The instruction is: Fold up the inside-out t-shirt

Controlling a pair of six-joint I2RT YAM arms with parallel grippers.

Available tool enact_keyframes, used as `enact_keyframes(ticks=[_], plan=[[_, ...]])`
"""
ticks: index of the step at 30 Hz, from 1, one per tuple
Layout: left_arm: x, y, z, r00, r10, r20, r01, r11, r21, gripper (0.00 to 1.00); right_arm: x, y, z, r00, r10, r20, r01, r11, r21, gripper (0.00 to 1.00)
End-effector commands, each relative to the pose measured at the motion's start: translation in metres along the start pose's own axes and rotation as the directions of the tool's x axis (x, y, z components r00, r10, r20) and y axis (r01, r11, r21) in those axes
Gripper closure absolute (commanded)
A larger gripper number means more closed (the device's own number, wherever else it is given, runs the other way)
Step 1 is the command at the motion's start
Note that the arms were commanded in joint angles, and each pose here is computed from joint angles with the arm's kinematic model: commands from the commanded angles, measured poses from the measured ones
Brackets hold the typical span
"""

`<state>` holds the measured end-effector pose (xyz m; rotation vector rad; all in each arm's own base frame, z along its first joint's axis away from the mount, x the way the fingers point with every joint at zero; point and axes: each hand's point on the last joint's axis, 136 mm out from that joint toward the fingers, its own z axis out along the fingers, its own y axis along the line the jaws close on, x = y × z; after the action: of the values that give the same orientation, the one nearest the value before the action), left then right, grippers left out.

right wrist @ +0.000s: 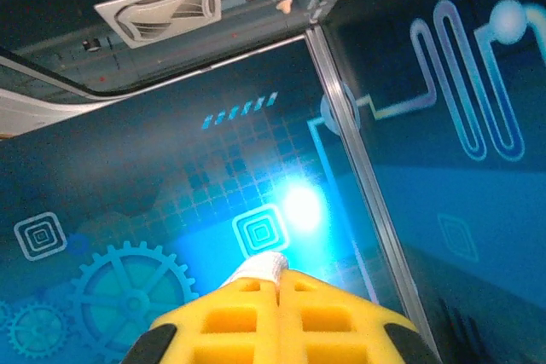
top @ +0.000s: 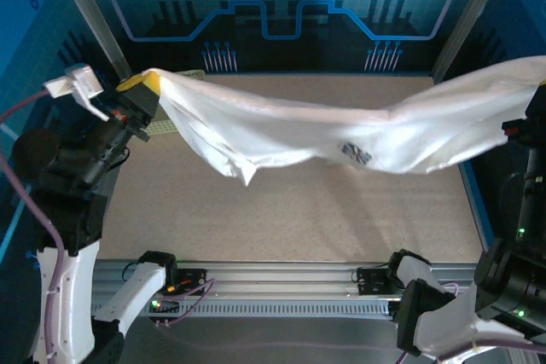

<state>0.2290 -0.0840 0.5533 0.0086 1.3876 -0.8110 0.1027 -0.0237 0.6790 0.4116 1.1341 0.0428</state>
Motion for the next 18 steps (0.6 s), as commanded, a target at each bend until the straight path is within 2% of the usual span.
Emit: enact_keyframes(ticks=[1,3,4,6,7,9,11,14,18], plan=[[0.069,0.077,0.050,0.967,-0.120,-0.224,0.079,0.980,-0.181,1.00,0.040,-0.020,0.055,0.992,-0.006,-0.125,0.007,1.000,0.006,1.00],[0.133,0.130,0.079,0.871,-0.267,-0.411,0.135,0.937,-0.324,1.00,0.091,-0.048,0.087,0.961,0.037,-0.273,-0.021,0.998,0.063,1.00],[0.159,0.150,0.085,0.821,-0.326,-0.468,0.142,0.911,-0.386,1.00,0.112,-0.058,0.099,0.944,0.055,-0.327,-0.029,0.996,0.086,1.00],[0.210,0.192,0.090,0.721,-0.450,-0.527,0.149,0.843,-0.517,1.00,0.153,-0.079,0.117,0.901,0.088,-0.424,-0.037,0.991,0.128,1.00],[0.221,0.199,0.093,0.706,-0.470,-0.529,0.165,0.836,-0.523,1.00,0.165,-0.084,0.122,0.887,0.096,-0.453,-0.040,0.991,0.131,1.00],[0.227,0.198,0.098,0.717,-0.480,-0.505,0.215,0.842,-0.494,1.00,0.186,-0.090,0.131,0.858,0.109,-0.502,-0.050,0.990,0.129,1.00],[0.217,0.190,0.100,0.745,-0.463,-0.480,0.237,0.856,-0.458,1.00,0.194,-0.092,0.137,0.843,0.121,-0.525,-0.057,0.989,0.136,1.00],[0.192,0.171,0.100,0.794,-0.407,-0.452,0.237,0.892,-0.386,1.00,0.184,-0.087,0.140,0.852,0.112,-0.512,-0.060,0.991,0.117,1.00],[0.154,0.137,0.088,0.873,-0.314,-0.373,0.224,0.938,-0.266,1.00,0.154,-0.068,0.130,0.883,0.091,-0.460,-0.067,0.995,0.069,1.00]])
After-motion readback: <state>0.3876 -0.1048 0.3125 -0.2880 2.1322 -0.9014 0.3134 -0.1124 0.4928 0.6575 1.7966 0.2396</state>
